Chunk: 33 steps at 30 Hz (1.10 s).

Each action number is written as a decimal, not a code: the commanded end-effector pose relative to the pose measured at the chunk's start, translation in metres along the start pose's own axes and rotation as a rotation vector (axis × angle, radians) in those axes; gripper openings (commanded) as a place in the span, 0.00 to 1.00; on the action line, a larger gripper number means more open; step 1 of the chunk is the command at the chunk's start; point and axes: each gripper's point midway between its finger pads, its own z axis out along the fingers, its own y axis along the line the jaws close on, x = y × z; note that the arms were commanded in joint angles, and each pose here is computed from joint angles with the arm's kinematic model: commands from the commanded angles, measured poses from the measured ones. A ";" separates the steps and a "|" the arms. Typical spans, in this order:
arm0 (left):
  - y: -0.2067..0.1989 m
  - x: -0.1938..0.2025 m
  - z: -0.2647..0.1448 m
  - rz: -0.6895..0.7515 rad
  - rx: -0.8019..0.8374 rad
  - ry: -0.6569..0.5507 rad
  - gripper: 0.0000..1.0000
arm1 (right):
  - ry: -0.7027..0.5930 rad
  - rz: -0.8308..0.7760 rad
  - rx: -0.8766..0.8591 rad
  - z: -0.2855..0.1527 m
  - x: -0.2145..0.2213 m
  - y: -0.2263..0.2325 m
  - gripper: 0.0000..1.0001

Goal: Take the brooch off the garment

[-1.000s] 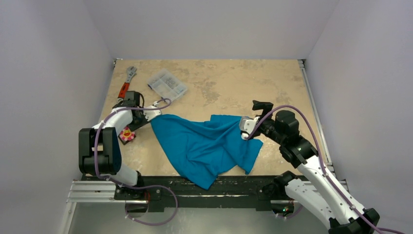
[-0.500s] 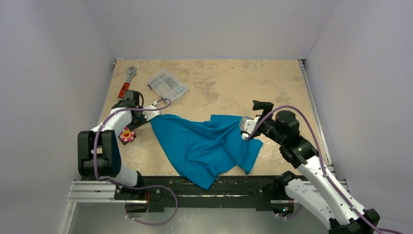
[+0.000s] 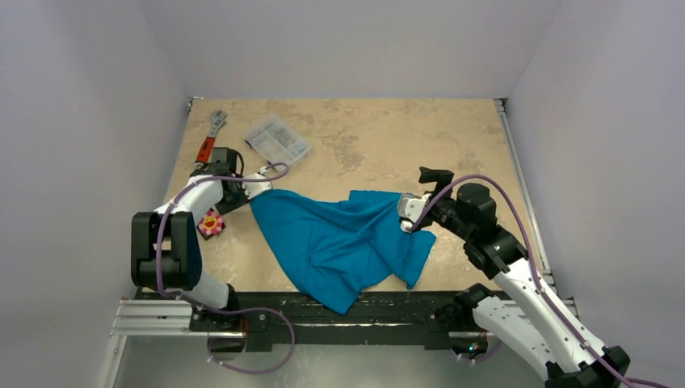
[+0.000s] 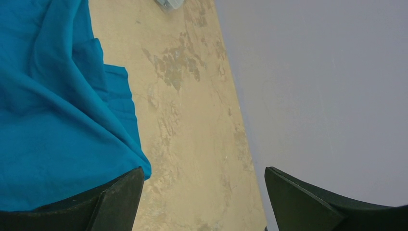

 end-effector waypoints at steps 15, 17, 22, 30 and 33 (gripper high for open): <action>0.007 0.012 0.006 0.079 -0.009 0.081 0.33 | -0.010 0.010 0.047 -0.006 -0.009 -0.016 0.99; 0.007 0.013 0.006 0.085 -0.009 0.088 0.33 | -0.009 0.013 0.050 -0.007 -0.008 -0.017 0.99; 0.007 0.018 0.005 0.096 -0.004 0.101 0.33 | -0.004 0.014 0.051 -0.007 -0.007 -0.016 0.99; 0.012 0.020 0.001 0.103 -0.012 0.116 0.32 | -0.003 0.017 0.053 -0.006 -0.007 -0.017 0.99; 0.012 0.017 -0.002 0.098 -0.008 0.102 0.35 | -0.001 0.021 0.052 -0.006 -0.007 -0.017 0.99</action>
